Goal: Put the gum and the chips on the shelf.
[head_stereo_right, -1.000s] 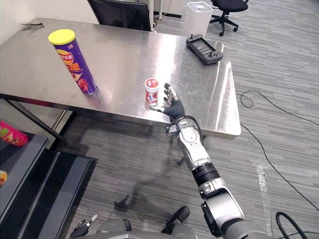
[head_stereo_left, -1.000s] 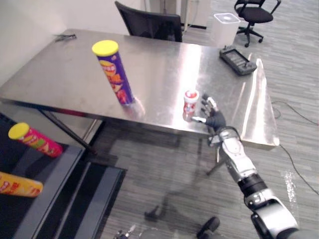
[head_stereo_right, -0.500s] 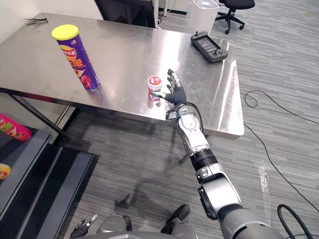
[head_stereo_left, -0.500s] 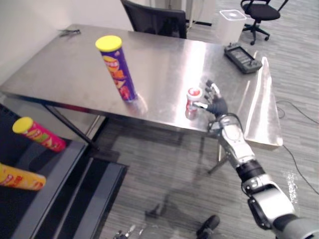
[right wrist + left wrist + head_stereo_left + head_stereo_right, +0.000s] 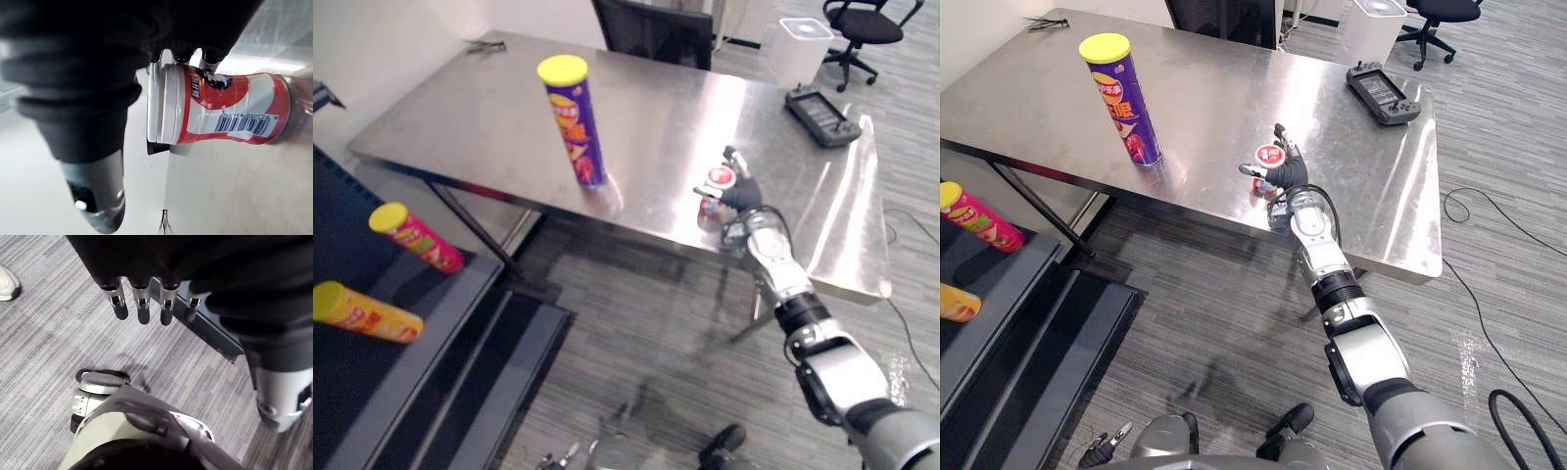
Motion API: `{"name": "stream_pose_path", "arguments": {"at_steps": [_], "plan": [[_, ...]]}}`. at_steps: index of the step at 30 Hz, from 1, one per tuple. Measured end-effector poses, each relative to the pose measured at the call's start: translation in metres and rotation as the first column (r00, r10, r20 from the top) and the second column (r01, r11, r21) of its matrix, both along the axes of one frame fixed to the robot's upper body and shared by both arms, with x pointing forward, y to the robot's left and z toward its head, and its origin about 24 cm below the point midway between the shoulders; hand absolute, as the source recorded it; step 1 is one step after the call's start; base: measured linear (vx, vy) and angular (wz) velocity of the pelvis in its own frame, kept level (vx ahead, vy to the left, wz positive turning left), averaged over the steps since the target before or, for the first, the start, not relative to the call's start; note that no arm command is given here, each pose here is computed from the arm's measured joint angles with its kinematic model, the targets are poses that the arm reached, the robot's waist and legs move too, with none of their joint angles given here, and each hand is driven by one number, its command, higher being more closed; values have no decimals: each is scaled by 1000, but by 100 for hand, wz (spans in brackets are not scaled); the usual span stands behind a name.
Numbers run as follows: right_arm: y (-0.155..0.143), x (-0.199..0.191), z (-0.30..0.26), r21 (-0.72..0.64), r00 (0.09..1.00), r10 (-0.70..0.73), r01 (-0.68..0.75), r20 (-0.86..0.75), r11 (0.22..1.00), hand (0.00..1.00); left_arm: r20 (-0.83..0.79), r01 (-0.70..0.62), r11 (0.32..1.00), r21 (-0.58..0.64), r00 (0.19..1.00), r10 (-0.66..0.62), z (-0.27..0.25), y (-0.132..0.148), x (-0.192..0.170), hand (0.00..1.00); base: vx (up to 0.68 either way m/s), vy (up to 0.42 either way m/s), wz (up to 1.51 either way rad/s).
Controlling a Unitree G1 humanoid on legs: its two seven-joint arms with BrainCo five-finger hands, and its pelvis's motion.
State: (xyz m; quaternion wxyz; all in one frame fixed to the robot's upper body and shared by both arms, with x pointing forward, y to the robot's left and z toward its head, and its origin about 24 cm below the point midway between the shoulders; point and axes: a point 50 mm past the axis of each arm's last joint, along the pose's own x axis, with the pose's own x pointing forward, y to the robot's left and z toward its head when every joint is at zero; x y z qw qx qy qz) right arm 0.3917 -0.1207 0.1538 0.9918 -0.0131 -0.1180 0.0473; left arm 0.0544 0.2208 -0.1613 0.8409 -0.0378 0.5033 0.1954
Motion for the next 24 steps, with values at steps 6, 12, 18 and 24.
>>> {"name": "stream_pose_path", "arguments": {"at_steps": [6,12,18,24], "plan": [[-4,3,-9,-12,998,-29,28,-54,1000,0,0,-3,1000,1,1000,3,0,0,0,0,0,0,0],[-5,3,-12,-23,997,-27,25,-68,999,0,1,10,1000,0,1000,-10,0,-2,1,0,-9,8,3],[-9,2,-16,-11,996,-31,30,-78,999,100,1,13,1000,-1,1000,-13,0,-2,1,0,0,3,1],[-11,1,-18,-3,996,-40,39,-82,999,100,3,24,1000,-3,1000,-24,0,-4,2,0,0,0,0]]}}
